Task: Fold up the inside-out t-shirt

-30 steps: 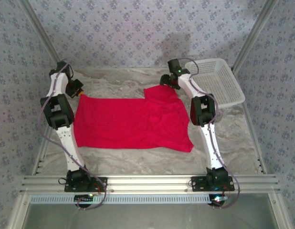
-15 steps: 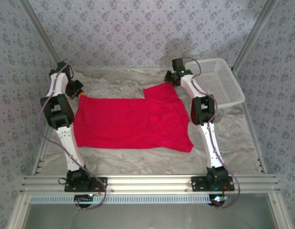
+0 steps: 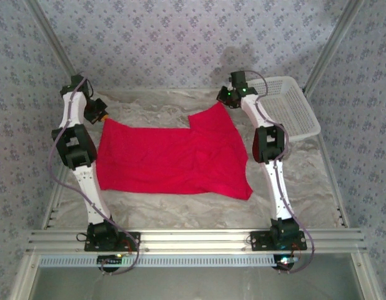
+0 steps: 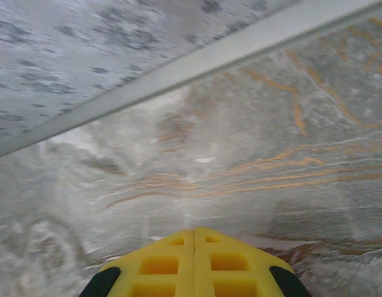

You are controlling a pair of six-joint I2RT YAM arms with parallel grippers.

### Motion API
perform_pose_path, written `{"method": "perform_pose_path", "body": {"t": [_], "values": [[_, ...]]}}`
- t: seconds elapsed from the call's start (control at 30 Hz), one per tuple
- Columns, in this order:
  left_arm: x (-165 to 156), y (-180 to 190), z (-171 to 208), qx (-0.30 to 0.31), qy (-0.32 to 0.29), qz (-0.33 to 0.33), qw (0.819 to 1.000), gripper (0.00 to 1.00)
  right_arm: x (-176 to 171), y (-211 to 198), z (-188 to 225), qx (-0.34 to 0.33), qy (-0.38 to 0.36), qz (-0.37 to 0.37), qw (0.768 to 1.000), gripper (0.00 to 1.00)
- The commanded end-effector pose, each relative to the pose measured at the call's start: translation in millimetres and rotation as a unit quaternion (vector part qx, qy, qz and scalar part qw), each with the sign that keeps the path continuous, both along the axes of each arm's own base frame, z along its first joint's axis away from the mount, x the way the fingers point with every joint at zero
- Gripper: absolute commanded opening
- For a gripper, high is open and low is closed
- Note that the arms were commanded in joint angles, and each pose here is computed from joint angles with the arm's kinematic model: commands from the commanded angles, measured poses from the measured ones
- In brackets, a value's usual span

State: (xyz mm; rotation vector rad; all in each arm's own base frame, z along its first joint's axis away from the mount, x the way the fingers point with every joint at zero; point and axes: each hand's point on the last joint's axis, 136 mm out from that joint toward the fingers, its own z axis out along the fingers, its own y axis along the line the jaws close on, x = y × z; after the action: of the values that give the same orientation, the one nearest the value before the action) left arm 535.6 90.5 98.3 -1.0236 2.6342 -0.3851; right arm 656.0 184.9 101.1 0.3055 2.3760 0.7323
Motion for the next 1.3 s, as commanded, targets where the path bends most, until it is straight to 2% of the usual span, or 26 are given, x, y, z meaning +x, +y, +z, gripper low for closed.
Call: {"method": "perform_pose_path", "body": {"t": [0.0,0.13,0.37,0.6,0.77,1.0,1.27], "values": [[-2,-1,33,-0.010,-0.026,-0.007,1.000,0.00,-8,7,114,0.059,-0.079,0.029,0.995,0.00],[-5,2,37,-0.014,-0.029,-0.004,0.999,0.00,-28,7,144,0.063,-0.087,0.049,0.993,0.00],[-23,11,24,-0.023,-0.013,0.010,1.000,0.00,-90,15,152,0.081,-0.064,0.091,0.991,0.00],[-58,16,11,-0.031,0.003,0.028,0.999,0.00,-172,3,139,0.059,-0.032,0.106,0.992,0.00],[-79,24,20,-0.029,-0.007,0.043,0.999,0.00,-218,-20,122,0.036,-0.016,0.094,0.995,0.00],[-108,31,25,-0.017,0.000,0.057,0.998,0.00,-258,-45,104,0.033,0.005,0.071,0.997,0.00],[-146,43,3,-0.019,0.026,0.090,0.995,0.00,-297,-60,72,0.033,0.037,0.049,0.998,0.00]]}}
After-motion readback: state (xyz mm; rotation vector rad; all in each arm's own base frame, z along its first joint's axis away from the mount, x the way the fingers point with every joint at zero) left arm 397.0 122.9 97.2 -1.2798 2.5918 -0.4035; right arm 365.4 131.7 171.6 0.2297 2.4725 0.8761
